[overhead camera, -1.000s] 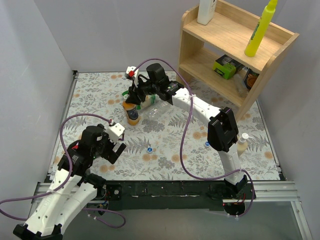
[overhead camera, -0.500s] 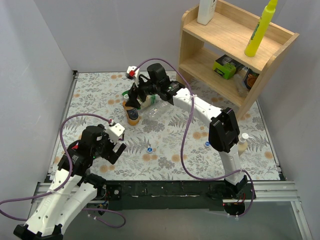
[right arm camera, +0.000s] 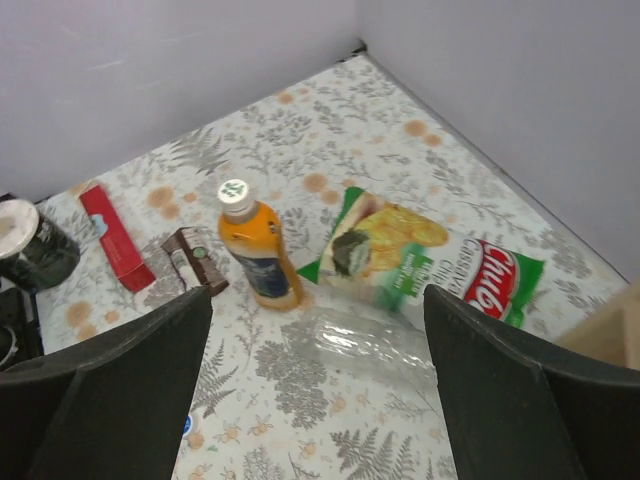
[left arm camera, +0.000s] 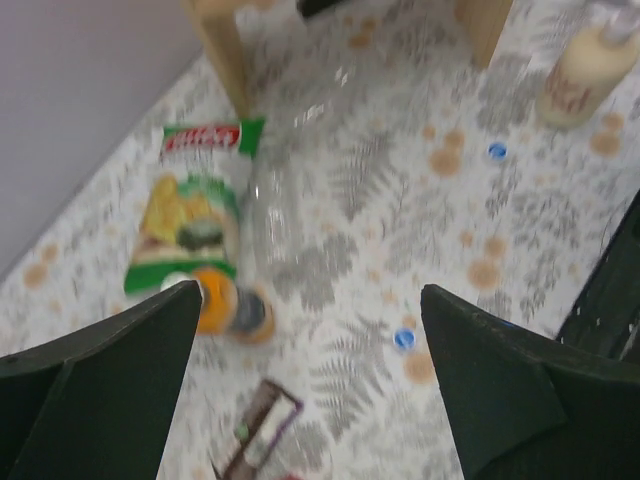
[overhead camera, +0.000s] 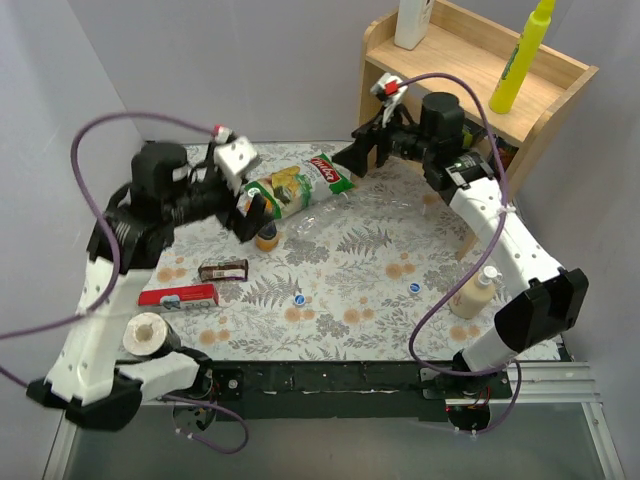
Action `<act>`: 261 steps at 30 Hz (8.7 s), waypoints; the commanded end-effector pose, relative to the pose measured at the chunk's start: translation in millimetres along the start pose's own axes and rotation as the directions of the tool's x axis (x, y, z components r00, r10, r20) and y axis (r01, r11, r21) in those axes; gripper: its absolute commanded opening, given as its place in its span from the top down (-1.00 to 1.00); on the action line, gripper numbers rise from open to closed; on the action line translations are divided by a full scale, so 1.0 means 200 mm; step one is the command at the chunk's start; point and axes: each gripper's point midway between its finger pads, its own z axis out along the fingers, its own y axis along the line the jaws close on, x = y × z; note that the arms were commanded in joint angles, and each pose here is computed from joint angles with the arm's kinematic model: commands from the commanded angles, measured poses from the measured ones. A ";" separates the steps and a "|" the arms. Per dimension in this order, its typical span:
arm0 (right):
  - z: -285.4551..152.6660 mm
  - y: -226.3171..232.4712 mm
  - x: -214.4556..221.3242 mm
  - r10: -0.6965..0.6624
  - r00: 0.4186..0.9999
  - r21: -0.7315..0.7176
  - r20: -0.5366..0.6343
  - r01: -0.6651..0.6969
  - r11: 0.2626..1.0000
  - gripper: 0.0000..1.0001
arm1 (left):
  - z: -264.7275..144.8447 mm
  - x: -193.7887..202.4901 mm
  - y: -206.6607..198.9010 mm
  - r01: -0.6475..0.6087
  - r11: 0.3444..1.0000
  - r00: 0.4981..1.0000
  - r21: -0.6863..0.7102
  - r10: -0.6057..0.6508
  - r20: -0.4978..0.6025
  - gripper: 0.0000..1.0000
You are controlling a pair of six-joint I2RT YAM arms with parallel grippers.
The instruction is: Screw on the bottle caps
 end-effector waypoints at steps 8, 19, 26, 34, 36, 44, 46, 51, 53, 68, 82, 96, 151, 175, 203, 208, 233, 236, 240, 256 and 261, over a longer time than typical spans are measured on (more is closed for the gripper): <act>-0.62 0.03 -0.33 -0.204 0.961 0.268 0.187 0.150 0.952 -0.97 | 0.95 -0.21 -0.16 0.032 0.990 0.985 0.134 -0.009 -0.170 -0.90; -0.88 0.07 -0.24 -0.231 0.957 0.428 0.176 0.137 0.893 -0.97 | 1.34 0.42 -0.01 -0.011 0.999 0.824 -0.035 -0.011 -0.567 -0.95; -0.88 0.06 -0.20 -0.189 0.966 0.399 0.175 0.106 0.911 -0.97 | 1.42 0.59 0.07 -0.078 0.992 0.773 -0.103 -0.005 -0.634 -0.96; -0.87 0.04 -0.22 -0.193 0.964 0.396 0.183 0.107 0.912 -0.97 | 1.48 0.80 0.17 -0.054 0.991 0.723 -0.123 -0.046 -0.690 -0.97; -0.86 0.04 -0.21 -0.188 0.966 0.390 0.180 0.106 0.915 -0.97 | 1.53 0.82 0.20 -0.051 0.990 0.724 -0.128 -0.052 -0.688 -0.96; -0.84 0.03 -0.19 -0.177 0.969 0.371 0.170 0.103 0.923 -0.97 | 1.65 0.92 0.25 -0.008 0.994 0.706 -0.106 -0.070 -0.705 -0.96; -0.84 0.03 -0.19 -0.176 0.970 0.365 0.169 0.104 0.925 -0.96 | 1.66 0.96 0.23 0.011 0.996 0.692 -0.089 -0.071 -0.718 -0.95; -0.83 0.04 -0.18 -0.171 0.971 0.350 0.166 0.104 0.931 -0.96 | 1.65 1.09 0.16 0.082 0.995 0.640 -0.049 -0.090 -0.763 -0.71; -0.83 0.04 -0.17 -0.171 0.972 0.341 0.161 0.108 0.934 -0.94 | 1.63 1.13 0.12 0.110 0.993 0.617 -0.039 -0.099 -0.781 -0.44; -0.84 0.05 0.19 -0.162 0.983 0.282 -0.085 0.179 0.943 -0.97 | 1.26 0.48 0.00 0.224 0.971 0.796 0.078 -0.136 -0.590 0.19; -0.57 0.29 0.46 -0.233 0.949 -0.237 -0.213 0.181 0.955 -0.75 | 0.18 -0.01 -0.02 0.105 0.990 0.983 -0.099 -0.088 0.160 1.00; -0.01 0.83 1.18 -0.717 0.654 -0.752 -0.243 0.339 0.565 -0.64 | -0.28 0.41 0.45 0.371 0.698 0.915 -0.612 -0.164 0.368 1.00; 0.21 0.82 1.76 -0.801 0.488 -0.812 -0.345 0.273 0.516 0.42 | -0.14 0.53 0.18 0.390 0.876 0.903 -0.284 -0.304 0.303 1.00; -0.33 0.98 0.14 -0.745 0.647 -0.545 0.163 0.688 0.479 0.73 | 0.08 0.76 -0.29 -0.460 0.866 0.843 0.195 0.358 0.402 1.00; -0.23 1.09 0.05 -0.751 0.633 -0.553 0.187 0.700 0.452 0.79 | 0.33 0.56 -0.29 -0.271 0.925 0.941 0.266 0.196 0.277 1.00; -0.29 1.08 0.09 -0.752 0.636 -0.570 0.170 0.686 0.452 0.82 | 0.32 0.61 -0.30 -0.290 0.923 0.937 0.251 0.220 0.272 1.00; -0.24 1.06 0.23 -0.750 0.646 -0.633 0.141 0.641 0.433 0.81 | 0.29 0.53 -0.33 -0.402 0.884 0.886 0.238 0.310 0.345 1.00; -0.24 1.06 0.26 -0.748 0.650 -0.644 0.133 0.631 0.433 0.81 | 0.29 0.52 -0.33 -0.407 0.883 0.881 0.231 0.314 0.354 1.00; -0.22 1.05 0.27 -0.750 0.650 -0.647 0.125 0.626 0.434 0.81 | 0.28 0.52 -0.33 -0.422 0.878 0.871 0.223 0.325 0.368 1.00; -0.16 1.04 0.30 -0.742 0.660 -0.646 0.122 0.620 0.446 0.80 | 0.33 0.52 -0.36 -0.461 0.857 0.844 0.229 0.345 0.410 1.00; -0.15 1.03 0.34 -0.754 0.649 -0.669 0.100 0.605 0.432 0.80 | 0.33 0.49 -0.35 -0.462 0.865 0.833 0.194 0.348 0.431 1.00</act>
